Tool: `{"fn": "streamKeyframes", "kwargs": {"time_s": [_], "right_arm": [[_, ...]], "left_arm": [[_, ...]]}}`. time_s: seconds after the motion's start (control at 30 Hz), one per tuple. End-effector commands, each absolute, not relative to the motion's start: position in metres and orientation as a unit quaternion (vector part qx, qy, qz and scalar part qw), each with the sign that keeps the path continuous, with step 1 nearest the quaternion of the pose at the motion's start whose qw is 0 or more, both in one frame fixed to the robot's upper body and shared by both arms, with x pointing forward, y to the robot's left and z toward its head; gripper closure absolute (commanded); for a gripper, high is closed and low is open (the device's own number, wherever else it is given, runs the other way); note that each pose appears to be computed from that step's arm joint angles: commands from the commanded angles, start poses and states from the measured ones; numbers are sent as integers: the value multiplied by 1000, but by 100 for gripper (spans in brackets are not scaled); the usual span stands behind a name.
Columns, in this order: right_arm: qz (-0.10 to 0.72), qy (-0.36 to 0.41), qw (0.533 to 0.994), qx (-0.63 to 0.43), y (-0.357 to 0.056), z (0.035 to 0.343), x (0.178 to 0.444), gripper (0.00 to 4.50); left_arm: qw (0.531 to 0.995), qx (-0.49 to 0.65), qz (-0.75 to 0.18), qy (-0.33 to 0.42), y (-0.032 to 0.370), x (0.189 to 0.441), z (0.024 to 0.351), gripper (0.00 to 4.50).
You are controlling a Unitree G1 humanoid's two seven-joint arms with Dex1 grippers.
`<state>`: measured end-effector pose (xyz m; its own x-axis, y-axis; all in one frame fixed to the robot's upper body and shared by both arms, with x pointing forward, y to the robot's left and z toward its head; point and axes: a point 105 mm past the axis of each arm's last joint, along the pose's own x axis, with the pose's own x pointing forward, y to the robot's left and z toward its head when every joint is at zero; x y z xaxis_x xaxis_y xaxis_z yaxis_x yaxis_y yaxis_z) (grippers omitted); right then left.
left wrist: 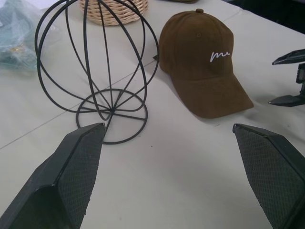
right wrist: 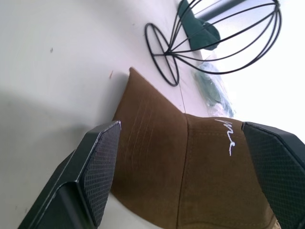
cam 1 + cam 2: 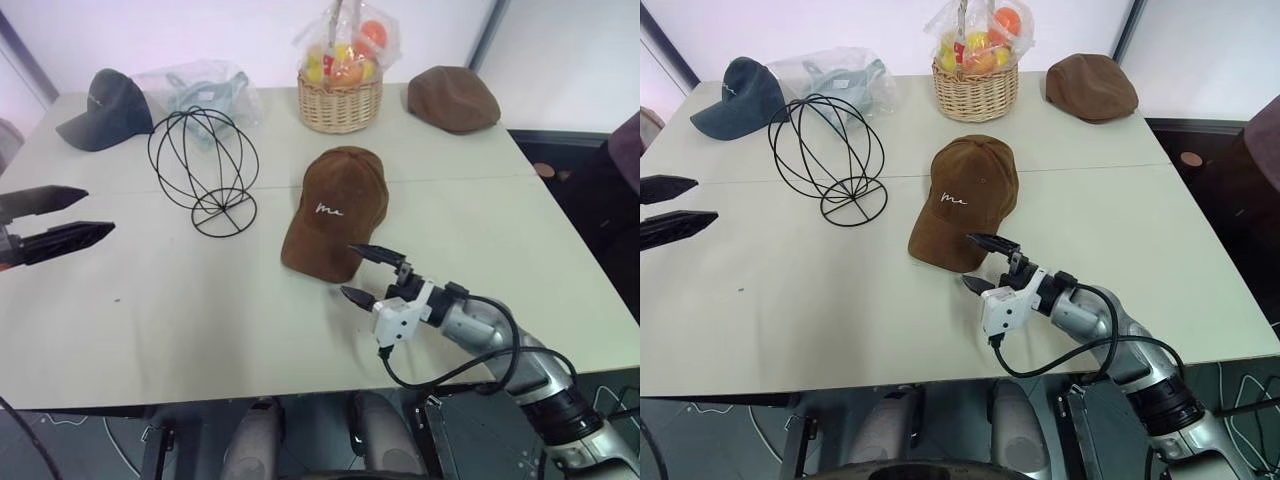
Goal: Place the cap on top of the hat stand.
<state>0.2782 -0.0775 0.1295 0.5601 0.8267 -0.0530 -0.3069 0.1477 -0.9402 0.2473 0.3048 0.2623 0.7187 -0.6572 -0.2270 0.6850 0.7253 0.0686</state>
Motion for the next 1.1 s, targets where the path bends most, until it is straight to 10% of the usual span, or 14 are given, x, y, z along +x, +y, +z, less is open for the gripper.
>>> {"fn": "streamKeyframes", "kwargs": {"time_s": [0.03,1.0,1.1], "right_arm": [[399,-262,718,-506,-66,132,279,36],[322,-259,683,-602,-58,73,323,36],[331,-261,682,-598,-52,67,321,127]], "left_arm": [[928,89,-356,72,306,243,276,0],[935,87,-339,63,307,243,284,0],[936,84,-337,61,308,239,287,0]]}}
